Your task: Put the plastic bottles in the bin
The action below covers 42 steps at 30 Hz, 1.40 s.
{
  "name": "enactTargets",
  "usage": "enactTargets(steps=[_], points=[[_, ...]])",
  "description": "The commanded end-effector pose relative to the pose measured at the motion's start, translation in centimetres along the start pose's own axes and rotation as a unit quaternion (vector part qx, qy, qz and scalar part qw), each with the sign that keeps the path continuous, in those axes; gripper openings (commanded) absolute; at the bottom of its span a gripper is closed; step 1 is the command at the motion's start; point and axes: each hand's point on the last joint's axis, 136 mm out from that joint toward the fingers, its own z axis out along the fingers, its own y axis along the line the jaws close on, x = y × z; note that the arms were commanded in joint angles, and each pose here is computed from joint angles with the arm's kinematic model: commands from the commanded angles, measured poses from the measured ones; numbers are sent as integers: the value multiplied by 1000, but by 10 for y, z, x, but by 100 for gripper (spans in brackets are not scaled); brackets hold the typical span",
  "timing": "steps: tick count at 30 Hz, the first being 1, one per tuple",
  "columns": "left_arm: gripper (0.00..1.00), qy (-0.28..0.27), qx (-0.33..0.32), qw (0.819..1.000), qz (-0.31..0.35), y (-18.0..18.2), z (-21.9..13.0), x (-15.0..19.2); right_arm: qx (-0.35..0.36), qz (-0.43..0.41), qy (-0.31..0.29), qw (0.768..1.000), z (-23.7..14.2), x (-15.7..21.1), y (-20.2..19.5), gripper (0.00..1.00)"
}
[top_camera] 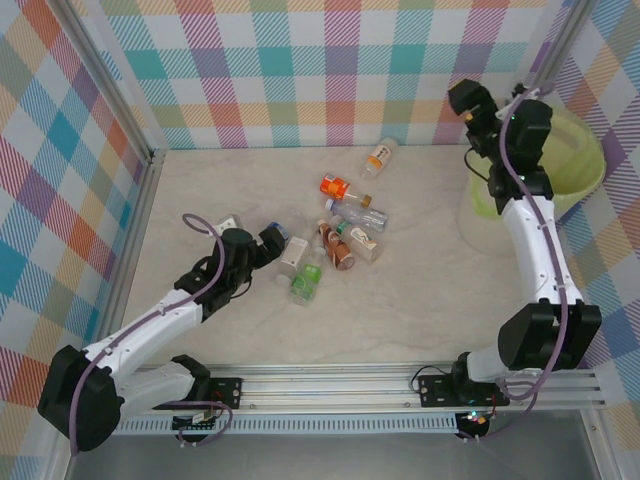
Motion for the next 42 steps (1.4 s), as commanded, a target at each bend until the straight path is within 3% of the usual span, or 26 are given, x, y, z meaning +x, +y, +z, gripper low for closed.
enactTargets(steps=[1, 10, 14, 22, 29, 37, 42], points=[[100, -8, -14, 1000, -8, 3, -2, -8, 39, -101, 57, 992, 27, 39, -16, 100], [100, -5, -33, 999, -16, 14, -5, -6, 171, -95, 180, 964, 117, 128, -108, 100], [100, -11, -45, 999, -11, 22, -9, -7, 181, -89, 215, 955, 152, 157, -137, 100], [100, -33, -65, 997, -17, 34, -11, -13, 263, -173, 254, 915, 212, 200, -192, 100], [100, -38, -79, 996, -15, 41, -10, -15, 277, -208, 254, 903, 225, 223, -212, 100], [100, -34, -87, 995, -16, 46, -5, -15, 329, -266, 283, 861, 213, 247, -238, 100], [100, -28, -86, 996, -17, 47, 0, -12, 343, -277, 298, 847, 208, 254, -252, 100]])
